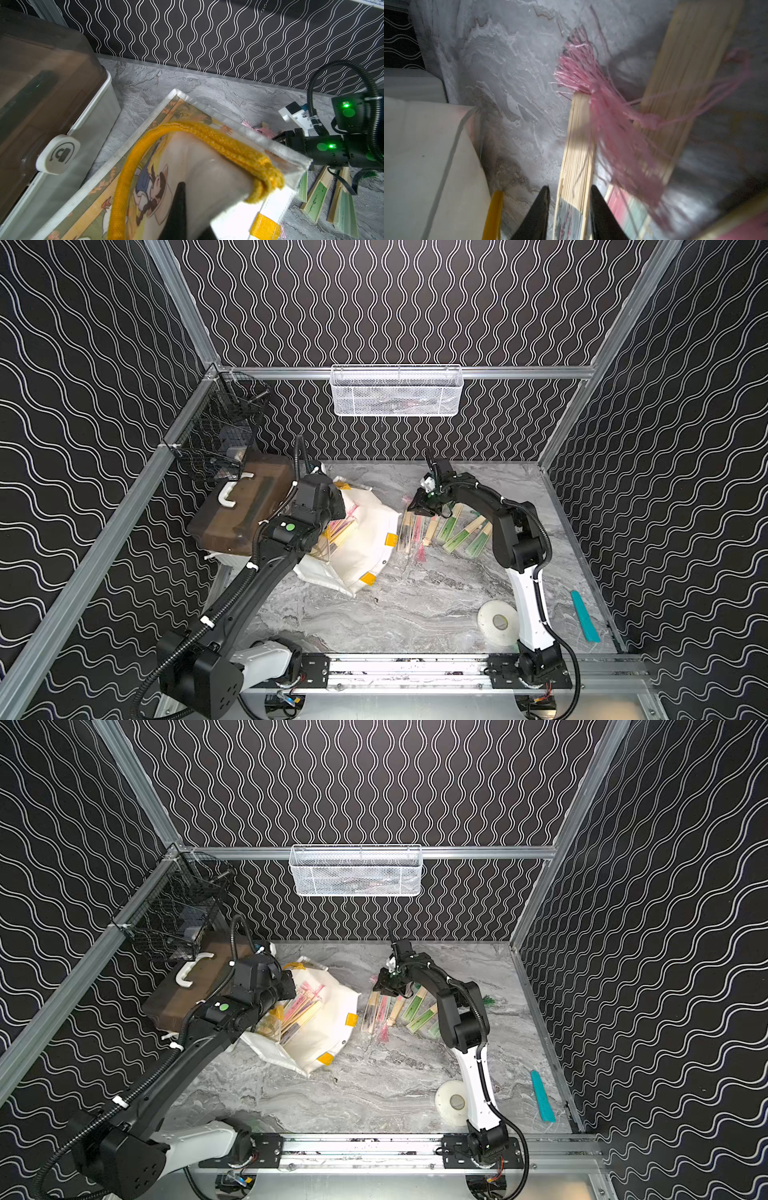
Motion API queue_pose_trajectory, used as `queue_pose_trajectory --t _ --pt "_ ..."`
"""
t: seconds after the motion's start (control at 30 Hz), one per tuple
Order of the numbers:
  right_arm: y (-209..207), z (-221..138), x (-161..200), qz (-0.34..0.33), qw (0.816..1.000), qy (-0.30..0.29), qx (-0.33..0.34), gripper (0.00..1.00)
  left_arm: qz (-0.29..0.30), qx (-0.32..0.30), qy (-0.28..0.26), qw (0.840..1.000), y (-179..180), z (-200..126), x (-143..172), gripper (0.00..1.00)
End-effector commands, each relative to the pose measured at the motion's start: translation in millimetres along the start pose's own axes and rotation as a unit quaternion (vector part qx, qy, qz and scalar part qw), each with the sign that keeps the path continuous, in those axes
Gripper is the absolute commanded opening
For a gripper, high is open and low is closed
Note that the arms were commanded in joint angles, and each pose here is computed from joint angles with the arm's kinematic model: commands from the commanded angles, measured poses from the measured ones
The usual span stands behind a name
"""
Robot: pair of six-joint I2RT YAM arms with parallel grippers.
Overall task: Take out the folding fans from the tote bags
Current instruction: Place the folding fan at the center of the board.
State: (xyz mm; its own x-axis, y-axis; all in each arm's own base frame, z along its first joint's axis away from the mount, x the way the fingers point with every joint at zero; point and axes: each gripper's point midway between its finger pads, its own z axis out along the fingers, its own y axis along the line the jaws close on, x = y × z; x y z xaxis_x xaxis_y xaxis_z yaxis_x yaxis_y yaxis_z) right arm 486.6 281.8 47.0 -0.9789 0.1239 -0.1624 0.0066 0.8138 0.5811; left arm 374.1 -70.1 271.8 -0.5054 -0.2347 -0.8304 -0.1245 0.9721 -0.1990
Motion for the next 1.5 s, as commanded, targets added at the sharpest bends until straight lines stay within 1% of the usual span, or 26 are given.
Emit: queue_pose_trajectory --t 0.0,0.1,0.2,0.33,0.4,0.43,0.53,0.63,0.73,0.83,0.93,1.0,1.23,1.37,1.47 --pt "14 0 -10 -0.003 1.0 -0.02 -0.018 0.35 -0.014 0.01 -0.035 0.999 -5 -4 -20 0.0" --pt "23 -11 -12 -0.018 0.999 -0.029 -0.015 0.36 -0.014 0.008 -0.037 0.999 -4 -6 -21 0.0" --pt "34 -34 -14 -0.037 0.998 -0.051 -0.014 0.38 -0.015 0.013 -0.041 0.999 -4 -9 -20 0.0" --pt "46 -74 -9 -0.054 0.994 -0.092 -0.016 0.4 -0.014 0.015 -0.035 0.999 -5 -7 -17 0.0" --pt "51 -89 -2 -0.055 0.992 -0.107 -0.029 0.41 -0.016 0.014 -0.032 0.999 -5 -4 -16 0.0" --pt "61 -106 1 -0.06 0.989 -0.124 -0.046 0.41 -0.018 0.013 -0.032 0.999 -5 -3 -15 0.0" --pt "75 -129 20 -0.07 0.984 -0.145 -0.077 0.42 -0.025 0.016 -0.032 0.999 -7 0 -16 0.0" --pt "95 -147 43 -0.091 0.975 -0.164 -0.123 0.43 -0.03 0.01 -0.032 0.999 -6 6 -15 0.0" --pt "124 -157 77 -0.137 0.963 -0.167 -0.159 0.44 -0.037 0.007 -0.034 0.999 -6 13 -14 0.0" --pt "150 -163 105 -0.185 0.951 -0.17 -0.178 0.47 -0.044 0.015 -0.035 0.998 -11 19 -16 0.0" --pt "173 -161 133 -0.227 0.939 -0.158 -0.203 0.48 -0.048 0.022 -0.037 0.998 -16 24 -18 0.0" --pt "179 -154 146 -0.242 0.936 -0.149 -0.207 0.49 -0.051 0.027 -0.038 0.998 -18 25 -20 0.0" --pt "177 -109 165 -0.223 0.947 -0.095 -0.213 0.49 -0.058 0.032 -0.046 0.997 -19 22 -24 0.0" --pt "174 -80 176 -0.232 0.953 -0.076 -0.179 0.48 -0.058 0.033 -0.052 0.996 -18 17 -26 0.0" --pt "175 -65 181 -0.229 0.955 -0.069 -0.176 0.48 -0.058 0.032 -0.055 0.996 -17 16 -26 0.0"
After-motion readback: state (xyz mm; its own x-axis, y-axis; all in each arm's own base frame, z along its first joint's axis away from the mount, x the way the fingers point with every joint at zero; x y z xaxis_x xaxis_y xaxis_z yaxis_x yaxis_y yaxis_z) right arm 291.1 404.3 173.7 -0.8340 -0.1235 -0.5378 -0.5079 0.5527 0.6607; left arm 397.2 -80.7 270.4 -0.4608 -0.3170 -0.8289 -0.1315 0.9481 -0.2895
